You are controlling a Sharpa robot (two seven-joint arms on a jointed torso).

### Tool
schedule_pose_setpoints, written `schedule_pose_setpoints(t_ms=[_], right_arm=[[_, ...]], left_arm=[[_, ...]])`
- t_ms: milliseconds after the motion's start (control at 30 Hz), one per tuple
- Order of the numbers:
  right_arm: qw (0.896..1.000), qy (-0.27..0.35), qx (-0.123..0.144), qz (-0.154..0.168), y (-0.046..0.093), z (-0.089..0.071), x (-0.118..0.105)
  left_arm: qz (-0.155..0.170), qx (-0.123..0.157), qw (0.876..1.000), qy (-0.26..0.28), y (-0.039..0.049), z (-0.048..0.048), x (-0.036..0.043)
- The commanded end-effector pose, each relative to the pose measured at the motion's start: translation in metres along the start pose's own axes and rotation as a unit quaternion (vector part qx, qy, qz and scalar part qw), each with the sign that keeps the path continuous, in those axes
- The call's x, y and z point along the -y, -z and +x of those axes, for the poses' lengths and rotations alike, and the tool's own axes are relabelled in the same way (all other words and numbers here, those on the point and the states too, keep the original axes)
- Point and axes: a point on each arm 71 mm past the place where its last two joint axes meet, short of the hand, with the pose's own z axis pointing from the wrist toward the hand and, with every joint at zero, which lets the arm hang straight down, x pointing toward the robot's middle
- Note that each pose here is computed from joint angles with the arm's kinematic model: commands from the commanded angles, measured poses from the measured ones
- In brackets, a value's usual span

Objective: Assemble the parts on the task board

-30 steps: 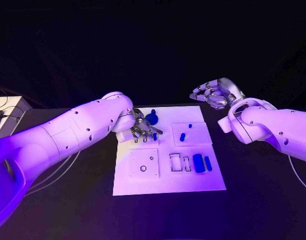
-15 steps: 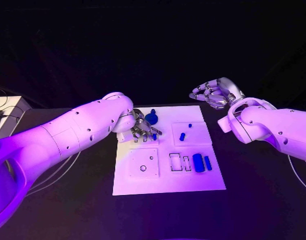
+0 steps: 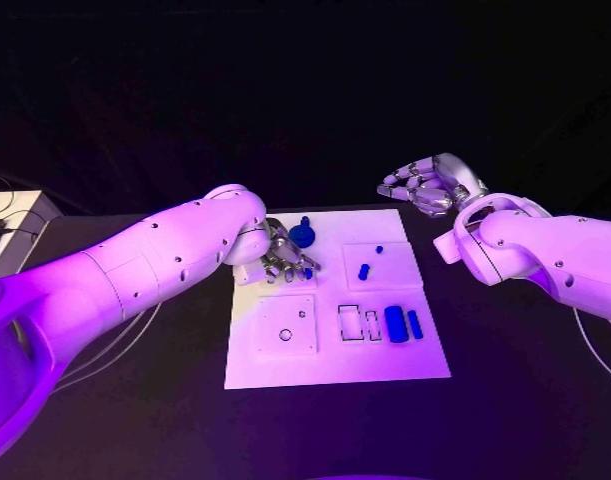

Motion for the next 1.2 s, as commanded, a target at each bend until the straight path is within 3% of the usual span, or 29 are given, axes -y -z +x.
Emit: schedule_pose_setpoints(t_ms=[33, 1200], right_arm=[[1.0, 0.002, -0.005, -0.005, -0.0001, 0.0013, -0.0016], [1.0, 0.003, -0.018, 0.005, -0.002, 0.0039, 0.0002]], left_arm=[[0.007, -0.01, 1.0, 0.0, -0.0005, 0.0027, 0.0013], [0.032, -0.019, 0.998, 0.045, 0.0003, 0.0048, 0.0012]])
